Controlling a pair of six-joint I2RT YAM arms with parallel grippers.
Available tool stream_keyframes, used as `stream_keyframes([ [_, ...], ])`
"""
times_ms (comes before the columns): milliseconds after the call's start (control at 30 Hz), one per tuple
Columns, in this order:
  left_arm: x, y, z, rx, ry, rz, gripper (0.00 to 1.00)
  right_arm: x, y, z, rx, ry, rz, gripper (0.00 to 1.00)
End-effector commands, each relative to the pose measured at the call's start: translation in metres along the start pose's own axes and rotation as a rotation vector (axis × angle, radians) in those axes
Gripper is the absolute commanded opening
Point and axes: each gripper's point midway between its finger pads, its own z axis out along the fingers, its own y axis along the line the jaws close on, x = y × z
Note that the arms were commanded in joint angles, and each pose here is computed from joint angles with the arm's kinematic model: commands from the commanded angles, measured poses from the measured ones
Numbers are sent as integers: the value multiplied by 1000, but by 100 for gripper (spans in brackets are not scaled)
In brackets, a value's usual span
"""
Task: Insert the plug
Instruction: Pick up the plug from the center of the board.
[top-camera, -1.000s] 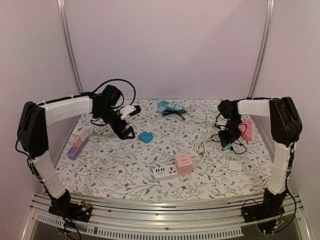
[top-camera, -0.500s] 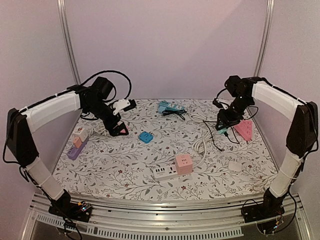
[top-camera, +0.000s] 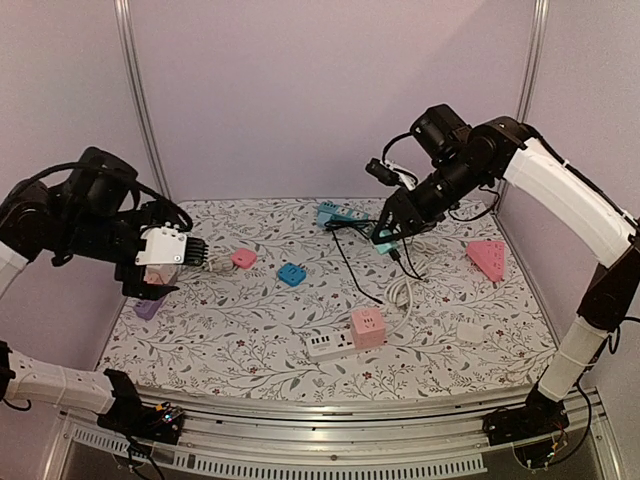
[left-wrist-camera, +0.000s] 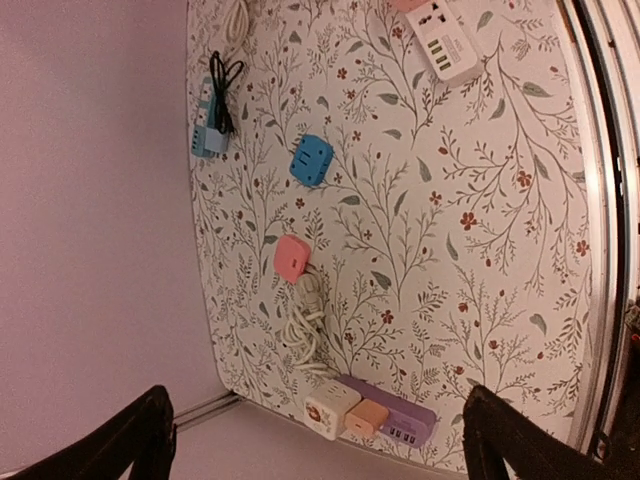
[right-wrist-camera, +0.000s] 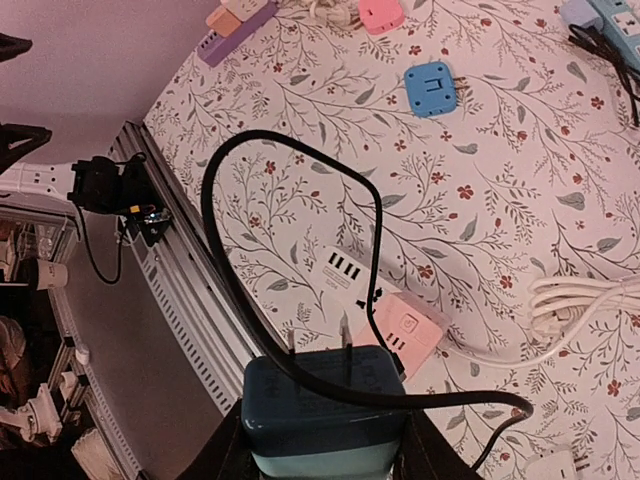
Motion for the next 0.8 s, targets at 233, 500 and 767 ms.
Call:
stream_keyframes([
  [233, -86, -18, -38, -320, -365, 784, 99, -19, 134, 42, -265, -22, -157, 0],
  [500, -127, -45, -27, -245, -536, 827, 99, -2, 175, 71, -330, 22, -267, 0],
  [767, -155, -69, -15, -163, -611, 778, 99, 4, 188, 87, -363, 52, -345, 0],
])
